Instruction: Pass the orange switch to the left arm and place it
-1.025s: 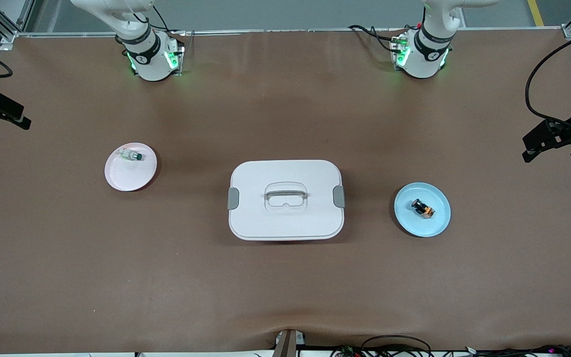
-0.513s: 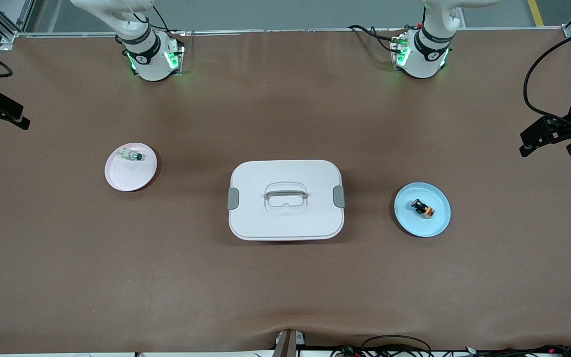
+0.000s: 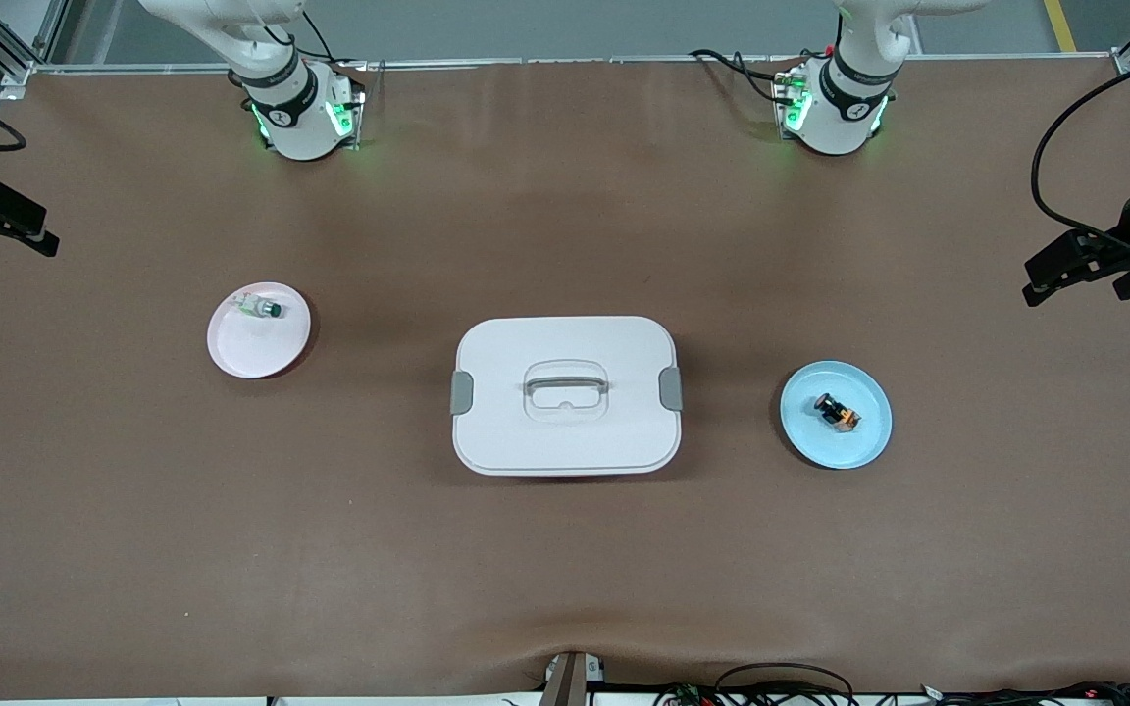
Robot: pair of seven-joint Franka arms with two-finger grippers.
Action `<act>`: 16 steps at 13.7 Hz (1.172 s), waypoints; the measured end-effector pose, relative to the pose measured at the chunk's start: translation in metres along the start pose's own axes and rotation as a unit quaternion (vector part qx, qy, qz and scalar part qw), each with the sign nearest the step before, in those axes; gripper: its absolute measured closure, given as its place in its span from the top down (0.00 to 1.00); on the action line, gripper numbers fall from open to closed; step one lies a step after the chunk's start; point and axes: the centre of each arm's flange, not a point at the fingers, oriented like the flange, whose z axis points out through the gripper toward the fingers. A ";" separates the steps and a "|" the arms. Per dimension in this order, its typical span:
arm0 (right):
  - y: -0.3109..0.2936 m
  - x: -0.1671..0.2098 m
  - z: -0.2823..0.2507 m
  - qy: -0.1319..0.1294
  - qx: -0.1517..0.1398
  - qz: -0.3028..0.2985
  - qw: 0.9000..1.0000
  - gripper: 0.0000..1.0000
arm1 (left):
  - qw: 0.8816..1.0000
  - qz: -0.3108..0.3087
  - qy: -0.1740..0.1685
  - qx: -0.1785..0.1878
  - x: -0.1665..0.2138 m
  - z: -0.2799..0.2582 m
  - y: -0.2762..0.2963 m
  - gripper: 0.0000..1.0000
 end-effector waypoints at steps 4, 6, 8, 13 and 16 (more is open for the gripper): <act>0.000 0.000 0.000 -0.001 0.000 0.001 1.000 1.00 | 1.000 0.001 -0.004 0.000 -0.001 0.001 0.001 1.00; 0.000 0.000 0.000 -0.001 0.000 0.001 1.000 1.00 | 1.000 0.001 -0.005 0.000 -0.001 0.001 0.001 1.00; 0.000 0.000 0.000 -0.001 0.000 0.001 1.000 1.00 | 1.000 0.001 -0.007 0.001 -0.001 0.001 0.001 1.00; 0.000 0.000 0.001 -0.002 0.000 0.001 1.000 1.00 | 1.000 0.001 -0.008 0.001 -0.002 0.002 0.000 1.00; 0.000 0.000 0.001 -0.002 0.000 0.001 1.000 1.00 | 1.000 0.001 -0.009 0.001 -0.002 0.002 0.000 1.00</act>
